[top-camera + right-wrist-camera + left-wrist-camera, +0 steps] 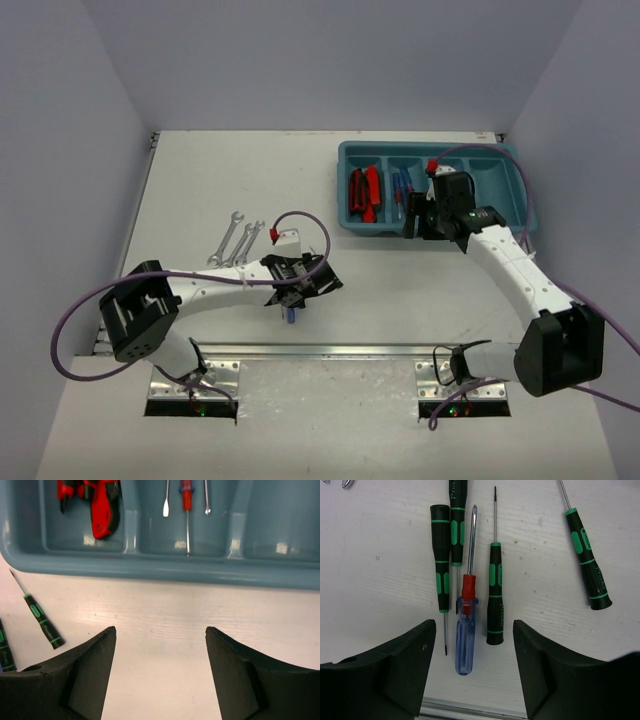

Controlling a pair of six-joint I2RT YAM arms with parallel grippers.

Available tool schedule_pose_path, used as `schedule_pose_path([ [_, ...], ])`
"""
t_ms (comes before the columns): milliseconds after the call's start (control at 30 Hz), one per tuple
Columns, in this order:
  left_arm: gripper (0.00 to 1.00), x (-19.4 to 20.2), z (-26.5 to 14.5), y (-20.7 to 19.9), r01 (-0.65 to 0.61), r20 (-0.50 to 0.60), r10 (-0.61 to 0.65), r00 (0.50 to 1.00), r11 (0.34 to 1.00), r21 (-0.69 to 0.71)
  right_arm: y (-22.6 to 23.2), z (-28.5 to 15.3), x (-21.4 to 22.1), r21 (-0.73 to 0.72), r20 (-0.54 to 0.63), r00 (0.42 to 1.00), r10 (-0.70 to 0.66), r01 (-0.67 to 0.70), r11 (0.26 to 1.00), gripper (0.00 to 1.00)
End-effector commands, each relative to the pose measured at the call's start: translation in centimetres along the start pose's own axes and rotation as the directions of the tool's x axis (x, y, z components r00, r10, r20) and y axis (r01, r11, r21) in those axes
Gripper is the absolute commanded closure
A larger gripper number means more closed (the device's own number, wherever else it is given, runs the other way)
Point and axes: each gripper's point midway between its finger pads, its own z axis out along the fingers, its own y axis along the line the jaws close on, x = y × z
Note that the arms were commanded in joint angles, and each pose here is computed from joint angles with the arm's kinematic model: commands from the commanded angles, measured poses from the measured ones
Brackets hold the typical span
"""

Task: Sort the tools into containers

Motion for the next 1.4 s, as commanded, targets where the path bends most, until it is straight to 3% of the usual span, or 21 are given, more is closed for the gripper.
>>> schedule_pose_path([
  [0, 0.42, -0.3, -0.7, -0.6, 0.071, 0.030, -0.070, 0.997, 0.997, -0.005, 1.0, 0.7, -0.8, -0.053, 0.034, 0.999, 0.018, -0.016, 0.998, 0.28],
  [433, 0.64, 3.3, 0.5, 0.7, 0.048, -0.048, -0.047, 0.998, 0.999, 0.009, 0.3, 0.4, -1.1, -0.023, 0.081, 0.996, 0.030, -0.028, 0.999, 0.27],
  [1367, 0.72, 5.6, 1.9, 1.0, -0.017, -0.091, 0.018, 0.996, 1.000, 0.013, 0.7, 0.5, -1.0, -0.044, 0.092, 0.995, 0.042, -0.038, 0.998, 0.27],
])
